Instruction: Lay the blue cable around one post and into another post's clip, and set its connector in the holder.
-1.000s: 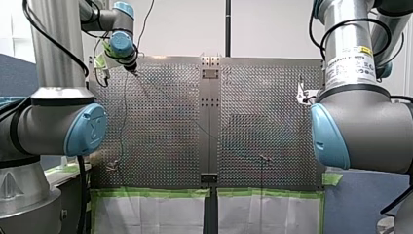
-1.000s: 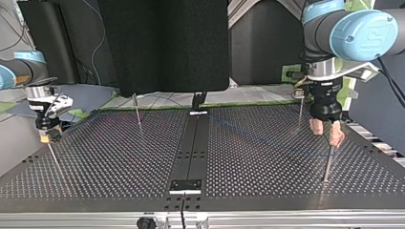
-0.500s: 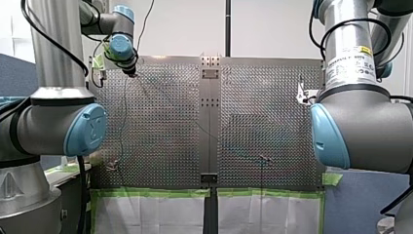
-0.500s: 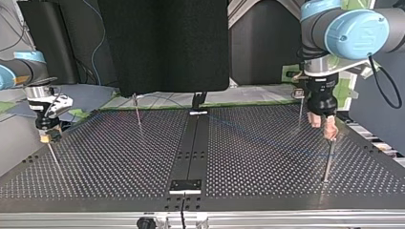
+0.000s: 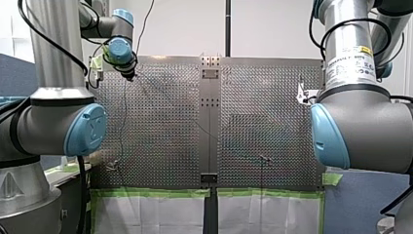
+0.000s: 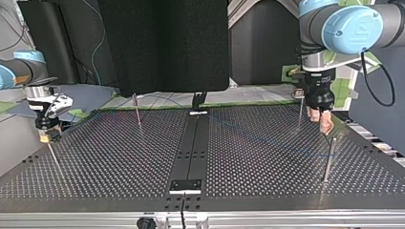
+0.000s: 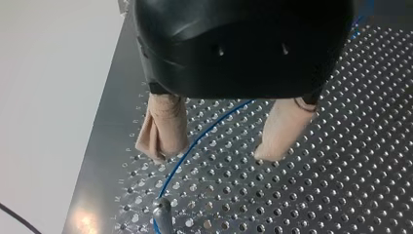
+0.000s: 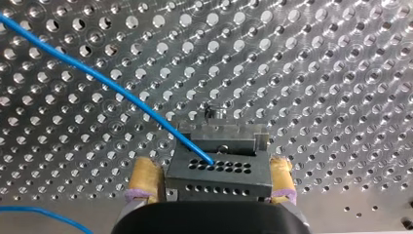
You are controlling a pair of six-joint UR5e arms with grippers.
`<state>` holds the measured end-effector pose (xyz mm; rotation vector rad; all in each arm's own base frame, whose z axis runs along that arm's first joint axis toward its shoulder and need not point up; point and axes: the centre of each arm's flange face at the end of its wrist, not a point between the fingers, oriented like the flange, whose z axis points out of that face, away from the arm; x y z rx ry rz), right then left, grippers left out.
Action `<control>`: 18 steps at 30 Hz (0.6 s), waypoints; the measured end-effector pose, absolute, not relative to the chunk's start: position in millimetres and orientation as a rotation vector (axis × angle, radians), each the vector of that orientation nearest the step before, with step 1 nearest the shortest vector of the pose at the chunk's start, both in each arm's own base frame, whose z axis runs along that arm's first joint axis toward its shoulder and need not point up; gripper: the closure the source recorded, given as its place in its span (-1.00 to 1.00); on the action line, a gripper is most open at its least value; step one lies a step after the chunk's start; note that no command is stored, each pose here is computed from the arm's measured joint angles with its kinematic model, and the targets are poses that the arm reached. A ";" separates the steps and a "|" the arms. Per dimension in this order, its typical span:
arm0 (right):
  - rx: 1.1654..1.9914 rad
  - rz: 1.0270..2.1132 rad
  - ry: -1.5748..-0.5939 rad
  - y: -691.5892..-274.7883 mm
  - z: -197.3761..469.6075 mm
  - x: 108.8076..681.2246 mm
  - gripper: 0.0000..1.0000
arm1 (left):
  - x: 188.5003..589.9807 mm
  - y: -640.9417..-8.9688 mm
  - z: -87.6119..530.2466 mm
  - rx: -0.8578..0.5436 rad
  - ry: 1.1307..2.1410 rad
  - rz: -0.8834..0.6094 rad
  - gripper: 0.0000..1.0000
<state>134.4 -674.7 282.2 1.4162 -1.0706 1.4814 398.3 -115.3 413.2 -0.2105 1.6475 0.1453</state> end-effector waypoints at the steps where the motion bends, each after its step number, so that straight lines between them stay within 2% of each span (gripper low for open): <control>1: 1.417 1.481 -1.070 -674.7 282.4 134.3 -0.91 | 398.2 -115.0 413.3 -0.205 1.647 0.151 -1.00; 18: 1.418 1.469 -1.074 -674.1 284.5 134.5 -0.91 | 399.8 -106.7 417.4 -0.117 1.639 0.262 -1.00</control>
